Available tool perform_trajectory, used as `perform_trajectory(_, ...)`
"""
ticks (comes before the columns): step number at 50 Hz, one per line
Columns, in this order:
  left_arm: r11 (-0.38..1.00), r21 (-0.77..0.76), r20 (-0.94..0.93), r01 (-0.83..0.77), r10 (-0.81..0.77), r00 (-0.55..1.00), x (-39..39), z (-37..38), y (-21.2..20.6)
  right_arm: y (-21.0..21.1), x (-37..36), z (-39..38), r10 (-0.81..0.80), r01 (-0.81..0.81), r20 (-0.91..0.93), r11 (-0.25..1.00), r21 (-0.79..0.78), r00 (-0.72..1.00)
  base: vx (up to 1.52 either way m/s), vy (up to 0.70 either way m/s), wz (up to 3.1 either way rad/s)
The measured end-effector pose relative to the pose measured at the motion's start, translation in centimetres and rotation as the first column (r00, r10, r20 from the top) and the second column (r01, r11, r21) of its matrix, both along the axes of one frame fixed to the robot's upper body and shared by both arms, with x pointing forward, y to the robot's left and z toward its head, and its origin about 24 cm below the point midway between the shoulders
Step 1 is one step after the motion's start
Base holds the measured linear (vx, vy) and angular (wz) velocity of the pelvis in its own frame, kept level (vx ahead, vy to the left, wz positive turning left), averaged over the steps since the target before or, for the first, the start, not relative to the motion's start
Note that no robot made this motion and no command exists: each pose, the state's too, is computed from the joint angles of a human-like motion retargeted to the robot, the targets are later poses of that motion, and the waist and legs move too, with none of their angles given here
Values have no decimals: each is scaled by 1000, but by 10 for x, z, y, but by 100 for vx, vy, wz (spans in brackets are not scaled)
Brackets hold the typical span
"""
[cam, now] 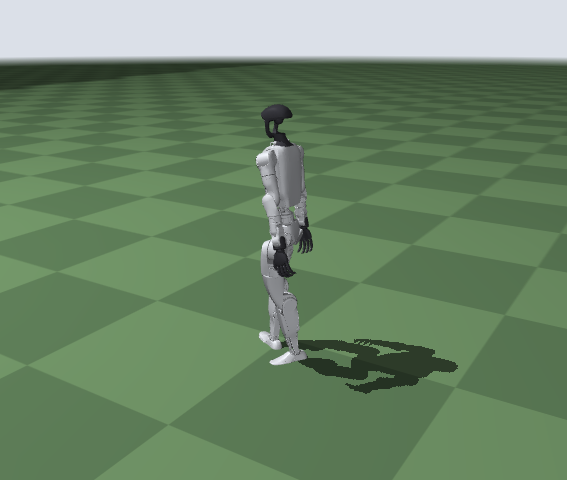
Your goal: In place motions
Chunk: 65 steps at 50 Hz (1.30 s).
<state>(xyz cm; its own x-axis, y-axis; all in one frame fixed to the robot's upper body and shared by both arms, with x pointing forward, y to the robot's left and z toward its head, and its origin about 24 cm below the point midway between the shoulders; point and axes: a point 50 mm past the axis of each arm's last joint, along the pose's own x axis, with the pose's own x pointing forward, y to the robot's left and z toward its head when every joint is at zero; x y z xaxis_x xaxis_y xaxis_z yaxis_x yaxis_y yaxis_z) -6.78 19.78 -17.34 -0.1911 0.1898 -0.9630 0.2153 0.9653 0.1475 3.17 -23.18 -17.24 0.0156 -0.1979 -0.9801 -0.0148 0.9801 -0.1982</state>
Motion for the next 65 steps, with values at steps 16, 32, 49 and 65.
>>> perform_trajectory(16,999,-36,222,-34,41,974,52,-8,-18,-1,-36,3,-497,498,-92,867,-9,863,34,-23,-210)
perform_trajectory(32,999,-39,452,-31,46,891,107,-4,-23,23,33,-1,85,-91,86,993,73,993,27,-5,-165)
perform_trajectory(49,995,-42,238,-91,98,966,60,-8,-16,34,35,-2,133,-141,69,982,123,989,21,27,-122)
perform_trajectory(65,990,-144,304,-2,46,952,98,-6,-9,25,-39,-2,50,-20,-197,989,149,979,8,5,-7)
